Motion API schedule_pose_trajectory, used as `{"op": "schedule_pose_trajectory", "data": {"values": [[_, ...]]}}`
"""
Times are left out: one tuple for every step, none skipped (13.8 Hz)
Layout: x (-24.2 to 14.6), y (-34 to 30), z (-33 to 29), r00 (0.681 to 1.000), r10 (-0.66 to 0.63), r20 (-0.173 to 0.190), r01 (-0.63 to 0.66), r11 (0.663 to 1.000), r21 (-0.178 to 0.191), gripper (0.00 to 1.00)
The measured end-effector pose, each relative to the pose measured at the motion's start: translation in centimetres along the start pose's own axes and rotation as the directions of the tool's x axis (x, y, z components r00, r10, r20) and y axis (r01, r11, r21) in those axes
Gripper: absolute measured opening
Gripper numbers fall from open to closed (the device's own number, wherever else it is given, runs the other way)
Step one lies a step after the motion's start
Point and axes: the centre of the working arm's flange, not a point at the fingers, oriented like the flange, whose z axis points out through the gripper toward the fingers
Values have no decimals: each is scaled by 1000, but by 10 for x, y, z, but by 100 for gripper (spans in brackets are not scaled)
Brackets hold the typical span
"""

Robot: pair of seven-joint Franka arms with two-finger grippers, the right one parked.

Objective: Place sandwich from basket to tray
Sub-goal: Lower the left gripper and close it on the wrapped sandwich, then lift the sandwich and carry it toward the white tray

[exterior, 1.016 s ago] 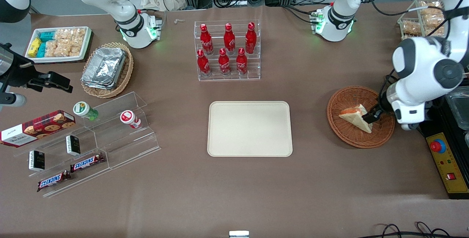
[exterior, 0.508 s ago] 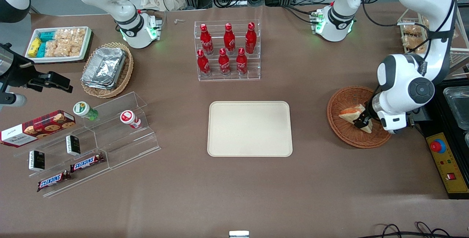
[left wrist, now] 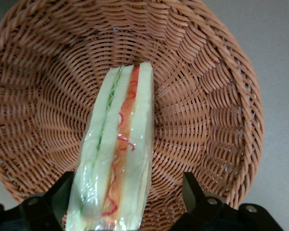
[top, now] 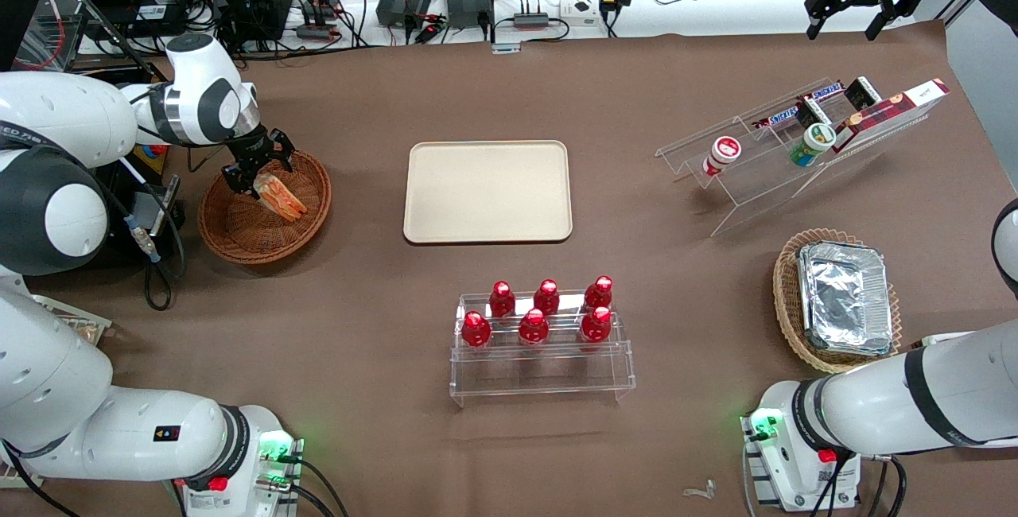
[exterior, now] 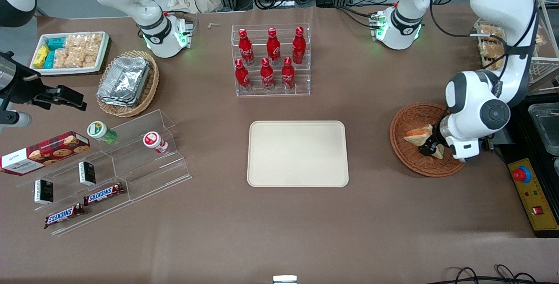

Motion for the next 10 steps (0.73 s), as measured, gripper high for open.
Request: {"op": "schedule_pose_trajectory", "data": {"values": [[0, 1, 5, 1000, 0, 2, 0, 1000, 3, 96], [1, 1, 8, 1000, 0, 3, 0, 1000, 6, 88], [1, 1, 11, 1000, -1, 3, 1, 1000, 7, 88], [2, 1, 12, 1000, -2, 3, 2, 1000, 8, 81], [2, 2, 12, 1000, -2, 2, 2, 1000, 7, 68], [2, 2, 11, 1000, -2, 0, 2, 1000, 4, 58], [3, 2, 11, 1000, -1, -1, 1, 1000, 2, 46], [3, 4, 8, 1000, 0, -5, 0, 1000, -2, 38], [3, 5, 2, 1000, 4, -12, -4, 1000, -9, 36], [1, 5, -8, 1000, 19, -18, -20, 1000, -11, 34]]}}
